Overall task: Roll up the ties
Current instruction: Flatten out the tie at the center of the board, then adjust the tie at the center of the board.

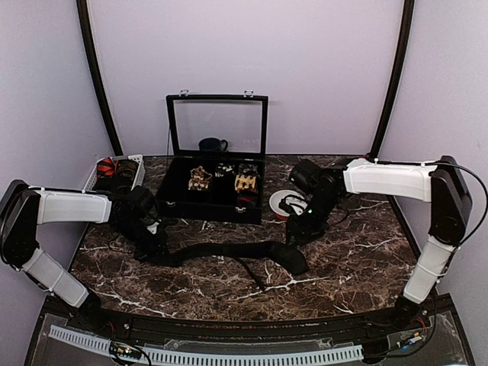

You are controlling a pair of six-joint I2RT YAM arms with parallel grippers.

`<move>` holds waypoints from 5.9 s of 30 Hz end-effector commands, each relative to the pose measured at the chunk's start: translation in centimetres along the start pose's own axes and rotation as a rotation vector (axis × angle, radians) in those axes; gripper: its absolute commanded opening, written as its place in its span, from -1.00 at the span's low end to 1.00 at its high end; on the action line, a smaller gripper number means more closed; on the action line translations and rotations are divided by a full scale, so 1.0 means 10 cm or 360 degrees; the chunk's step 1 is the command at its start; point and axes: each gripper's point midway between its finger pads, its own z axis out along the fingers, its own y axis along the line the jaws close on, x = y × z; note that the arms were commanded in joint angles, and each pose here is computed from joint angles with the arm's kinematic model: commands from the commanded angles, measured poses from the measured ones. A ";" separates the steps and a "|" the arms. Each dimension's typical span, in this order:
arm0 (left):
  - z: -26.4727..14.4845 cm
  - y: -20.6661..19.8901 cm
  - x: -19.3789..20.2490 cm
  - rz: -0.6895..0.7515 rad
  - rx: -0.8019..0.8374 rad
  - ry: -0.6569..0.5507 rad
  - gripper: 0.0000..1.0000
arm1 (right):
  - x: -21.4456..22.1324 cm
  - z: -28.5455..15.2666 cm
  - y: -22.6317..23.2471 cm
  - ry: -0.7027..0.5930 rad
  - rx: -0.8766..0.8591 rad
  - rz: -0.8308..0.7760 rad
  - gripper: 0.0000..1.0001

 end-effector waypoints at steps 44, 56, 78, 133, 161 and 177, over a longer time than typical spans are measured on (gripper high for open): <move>-0.78 -0.34 -0.34 0.0661 0.0175 -0.0435 0.34 | 0.12 0.50 -0.29 -0.0134 -0.0168 0.0165 -0.14; -0.30 -0.35 -0.19 0.0649 0.0071 -0.0270 0.05 | 0.14 0.04 -0.51 -0.0204 -0.0092 0.0207 -0.23; -0.40 -0.14 -0.17 0.0386 -0.0037 -0.0386 0.11 | 0.31 0.68 1.30 -0.0349 -0.0206 -0.0365 0.41; -0.02 0.13 -0.24 0.0100 -0.0354 -0.0501 0.26 | -0.43 0.45 0.02 -0.0257 -0.0009 -0.0070 -0.02; 0.03 -0.54 0.15 0.0670 0.0058 0.0048 -0.94 | 0.61 0.38 -0.79 0.0005 0.0182 0.0107 -0.06; 0.35 -0.38 0.32 0.0249 0.0048 0.0169 -1.00 | 0.22 -0.26 -0.24 -0.0400 -0.0185 0.0044 0.22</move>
